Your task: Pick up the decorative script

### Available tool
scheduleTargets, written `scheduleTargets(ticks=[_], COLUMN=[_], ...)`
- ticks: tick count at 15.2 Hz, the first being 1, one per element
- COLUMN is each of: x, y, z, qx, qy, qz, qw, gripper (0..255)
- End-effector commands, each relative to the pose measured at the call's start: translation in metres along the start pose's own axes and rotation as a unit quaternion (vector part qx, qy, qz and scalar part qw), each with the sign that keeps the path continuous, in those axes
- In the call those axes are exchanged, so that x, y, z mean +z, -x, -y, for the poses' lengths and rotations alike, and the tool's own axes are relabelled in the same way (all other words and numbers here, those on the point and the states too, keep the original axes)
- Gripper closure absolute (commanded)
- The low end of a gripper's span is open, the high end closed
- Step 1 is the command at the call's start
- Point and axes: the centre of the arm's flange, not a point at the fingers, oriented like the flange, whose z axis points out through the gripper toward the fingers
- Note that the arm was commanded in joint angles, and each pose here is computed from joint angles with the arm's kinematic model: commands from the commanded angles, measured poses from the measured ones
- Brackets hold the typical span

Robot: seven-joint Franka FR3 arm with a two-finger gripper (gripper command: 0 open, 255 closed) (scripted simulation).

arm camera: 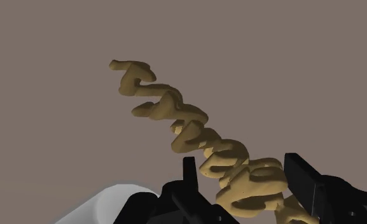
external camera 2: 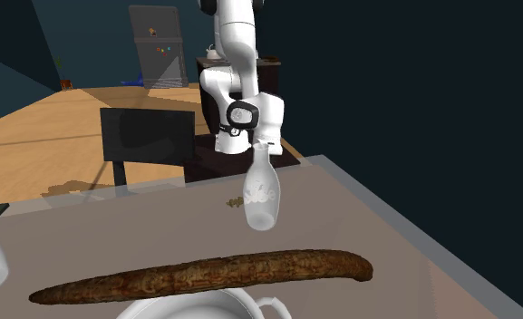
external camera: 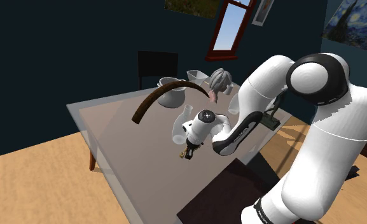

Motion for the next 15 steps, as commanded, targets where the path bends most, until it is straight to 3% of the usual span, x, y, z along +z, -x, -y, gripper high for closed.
scheduleTargets(ticks=[1,7,15], x=[0.0,0.0,-0.041], y=[0.0,0.0,0.0], z=[0.0,0.0,-0.011], qx=[0.0,0.0,0.0], qy=[0.0,0.0,0.0], qz=[0.0,0.0,0.0], qw=[1.0,1.0,1.0], gripper=[255,255,255])
